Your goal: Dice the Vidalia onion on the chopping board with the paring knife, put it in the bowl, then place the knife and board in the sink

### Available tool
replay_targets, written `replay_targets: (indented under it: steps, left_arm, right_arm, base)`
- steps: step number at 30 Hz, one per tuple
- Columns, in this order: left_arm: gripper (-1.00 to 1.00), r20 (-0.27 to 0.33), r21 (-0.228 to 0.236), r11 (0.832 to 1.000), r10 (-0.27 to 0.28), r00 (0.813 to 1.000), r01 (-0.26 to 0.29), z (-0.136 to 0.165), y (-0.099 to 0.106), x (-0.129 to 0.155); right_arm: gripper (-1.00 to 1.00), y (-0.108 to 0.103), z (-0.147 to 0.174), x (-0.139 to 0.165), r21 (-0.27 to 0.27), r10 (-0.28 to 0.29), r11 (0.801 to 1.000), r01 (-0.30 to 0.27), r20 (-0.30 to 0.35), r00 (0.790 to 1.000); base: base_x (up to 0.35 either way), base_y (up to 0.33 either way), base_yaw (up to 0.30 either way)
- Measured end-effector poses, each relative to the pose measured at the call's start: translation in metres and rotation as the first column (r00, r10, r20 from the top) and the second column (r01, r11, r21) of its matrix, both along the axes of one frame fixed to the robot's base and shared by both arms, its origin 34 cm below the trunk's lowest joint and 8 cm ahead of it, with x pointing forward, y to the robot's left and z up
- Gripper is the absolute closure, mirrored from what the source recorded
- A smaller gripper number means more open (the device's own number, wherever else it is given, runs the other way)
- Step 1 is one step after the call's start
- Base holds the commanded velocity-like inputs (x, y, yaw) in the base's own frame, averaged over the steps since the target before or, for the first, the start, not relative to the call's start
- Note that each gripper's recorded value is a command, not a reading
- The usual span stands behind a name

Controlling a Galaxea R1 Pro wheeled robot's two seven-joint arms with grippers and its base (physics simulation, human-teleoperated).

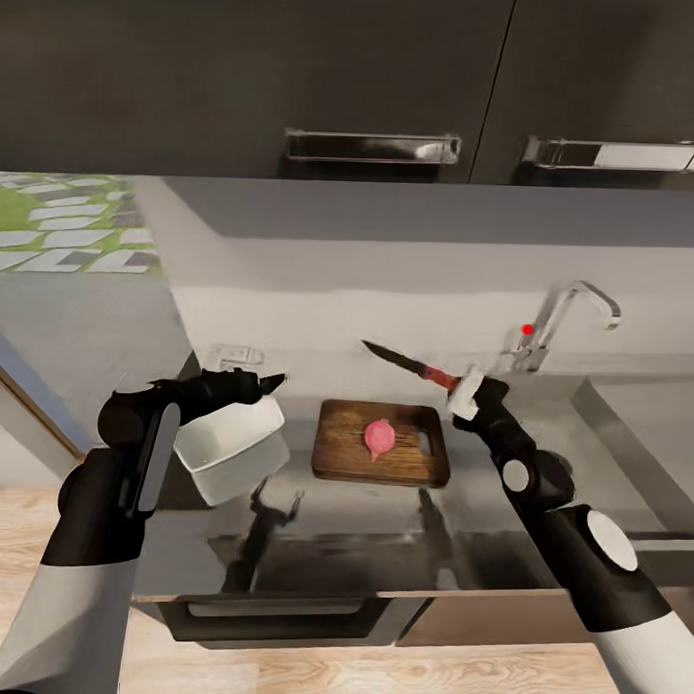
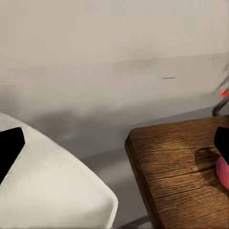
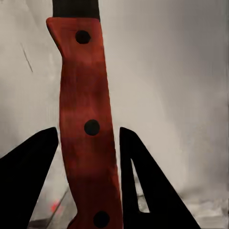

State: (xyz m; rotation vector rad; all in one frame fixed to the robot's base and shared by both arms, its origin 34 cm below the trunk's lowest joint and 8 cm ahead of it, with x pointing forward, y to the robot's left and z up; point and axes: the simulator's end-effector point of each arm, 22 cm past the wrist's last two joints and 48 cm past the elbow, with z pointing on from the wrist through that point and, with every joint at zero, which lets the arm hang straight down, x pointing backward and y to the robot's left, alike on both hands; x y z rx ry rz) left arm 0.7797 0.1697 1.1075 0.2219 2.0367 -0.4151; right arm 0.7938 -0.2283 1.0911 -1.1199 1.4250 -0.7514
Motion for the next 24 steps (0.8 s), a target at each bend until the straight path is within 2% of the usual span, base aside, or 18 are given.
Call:
replay_targets:
  steps: [1, 2, 7, 13, 15, 20, 23, 24]
  left_arm:
    - [-1.00, 0.000, 0.000, 1.000, 0.000, 1.000, 0.000, 0.000, 0.000, 0.000]
    - [-1.00, 0.000, 0.000, 1.000, -0.001, 1.000, 0.001, 0.000, 0.000, 0.000]
    - [-1.00, 0.001, 0.000, 1.000, -0.004, 1.000, 0.004, 0.000, -0.002, 0.000]
    - [-1.00, 0.001, 0.000, 1.000, -0.006, 1.000, 0.006, 0.001, -0.003, -0.001]
    - [-1.00, 0.001, 0.000, 1.000, -0.007, 1.000, 0.007, 0.001, -0.003, -0.001]
    - [-1.00, 0.002, 0.000, 1.000, -0.009, 1.000, 0.009, 0.001, -0.004, -0.001]
    - [-1.00, 0.002, 0.000, 1.000, -0.009, 1.000, 0.009, 0.001, -0.004, -0.001]
    - [-1.00, 0.002, 0.000, 1.000, -0.009, 1.000, 0.009, 0.001, -0.004, -0.001]
  right_arm:
    - [1.00, 0.004, -0.001, -0.001, -0.061, 0.029, 0.998, -0.029, 0.006, 1.000]
    - [1.00, 0.007, -0.007, -0.003, -0.087, 0.046, 0.995, -0.048, -0.021, 0.999]
    - [1.00, 0.008, -0.022, -0.007, -0.154, 0.068, 0.985, -0.080, -0.084, 0.994]
    - [1.00, 0.010, -0.026, -0.008, -0.243, 0.093, 0.964, -0.112, -0.090, 0.992]
    - [1.00, 0.016, -0.025, -0.009, -0.280, 0.130, 0.948, -0.149, -0.083, 0.988]
    - [1.00, 0.028, -0.023, -0.012, -0.319, 0.209, 0.922, -0.220, -0.071, 0.975]
    - [1.00, 0.023, -0.019, -0.010, -0.323, 0.212, 0.920, -0.220, -0.060, 0.975]
    - [1.00, 0.014, -0.014, -0.008, -0.323, 0.202, 0.923, -0.207, -0.049, 0.978]
  base:
    - [0.000, 0.243, 0.000]
    - [0.000, 0.233, 0.000]
    - [0.000, 0.143, 0.000]
    - [0.000, 0.034, 0.000]
    - [0.000, 0.010, 0.000]
    - [0.000, 0.004, 0.000]
    - [0.000, 0.001, 0.000]
    - [0.000, 0.000, 0.000]
